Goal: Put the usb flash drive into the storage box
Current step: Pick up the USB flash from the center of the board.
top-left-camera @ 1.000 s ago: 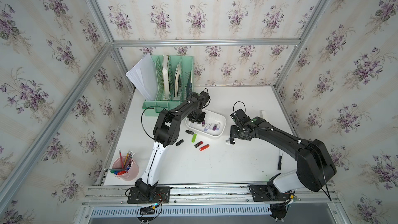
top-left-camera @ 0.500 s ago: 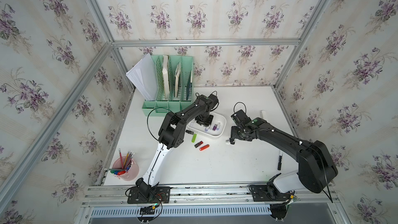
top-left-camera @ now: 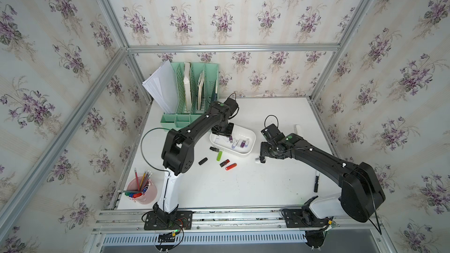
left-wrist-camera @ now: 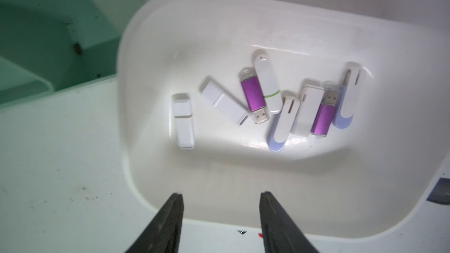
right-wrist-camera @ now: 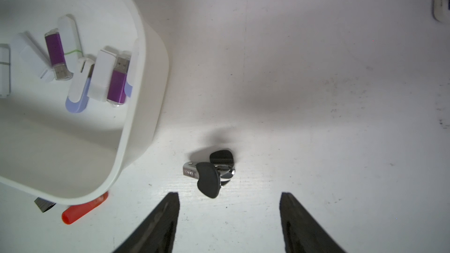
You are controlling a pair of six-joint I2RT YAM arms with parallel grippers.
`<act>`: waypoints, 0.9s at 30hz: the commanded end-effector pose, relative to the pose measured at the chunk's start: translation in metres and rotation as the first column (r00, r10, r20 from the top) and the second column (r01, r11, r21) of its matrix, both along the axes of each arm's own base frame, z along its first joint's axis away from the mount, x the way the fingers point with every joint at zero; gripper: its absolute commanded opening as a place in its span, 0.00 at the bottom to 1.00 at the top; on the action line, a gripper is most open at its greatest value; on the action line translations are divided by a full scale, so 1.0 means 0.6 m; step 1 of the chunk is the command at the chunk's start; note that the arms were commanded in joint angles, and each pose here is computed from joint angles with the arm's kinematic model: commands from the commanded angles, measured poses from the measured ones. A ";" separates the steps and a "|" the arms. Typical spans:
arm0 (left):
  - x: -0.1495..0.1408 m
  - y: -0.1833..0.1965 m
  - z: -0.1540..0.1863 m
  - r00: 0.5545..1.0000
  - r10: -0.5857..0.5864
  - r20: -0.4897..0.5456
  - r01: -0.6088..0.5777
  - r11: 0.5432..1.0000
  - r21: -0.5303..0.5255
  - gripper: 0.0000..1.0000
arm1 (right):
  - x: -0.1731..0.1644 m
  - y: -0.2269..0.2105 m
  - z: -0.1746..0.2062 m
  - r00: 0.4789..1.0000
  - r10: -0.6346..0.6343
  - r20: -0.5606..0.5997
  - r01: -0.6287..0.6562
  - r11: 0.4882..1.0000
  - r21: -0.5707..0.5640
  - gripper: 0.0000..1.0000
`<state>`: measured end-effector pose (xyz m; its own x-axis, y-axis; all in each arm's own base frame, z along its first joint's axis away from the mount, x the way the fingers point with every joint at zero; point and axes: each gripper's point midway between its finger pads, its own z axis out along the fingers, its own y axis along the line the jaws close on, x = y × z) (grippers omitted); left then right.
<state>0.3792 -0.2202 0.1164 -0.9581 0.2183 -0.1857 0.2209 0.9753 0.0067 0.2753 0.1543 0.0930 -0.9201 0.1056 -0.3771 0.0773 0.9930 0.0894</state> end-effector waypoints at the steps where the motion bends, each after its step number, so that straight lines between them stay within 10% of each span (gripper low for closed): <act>1: -0.036 0.048 0.012 1.000 0.008 0.009 -0.008 0.999 -0.032 0.66 | -0.007 0.003 0.005 1.000 -0.005 0.004 0.005 1.000 -0.003 0.71; 11: -0.148 0.121 -0.087 0.998 -0.007 -0.065 0.004 0.999 -0.044 0.71 | -0.017 0.027 0.008 1.000 0.029 0.004 -0.029 1.000 0.000 0.71; 27: -0.141 0.158 -0.159 0.993 -0.009 -0.115 0.012 1.000 0.025 0.61 | -0.041 0.072 -0.014 0.995 0.096 -0.032 -0.095 0.995 0.012 0.70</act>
<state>0.2927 -0.1288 0.0234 -0.9750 0.2113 -0.0685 0.2127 0.9770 -0.0139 0.2512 0.1908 0.0857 -0.9379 0.0204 -0.3462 -0.0111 0.9960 0.0887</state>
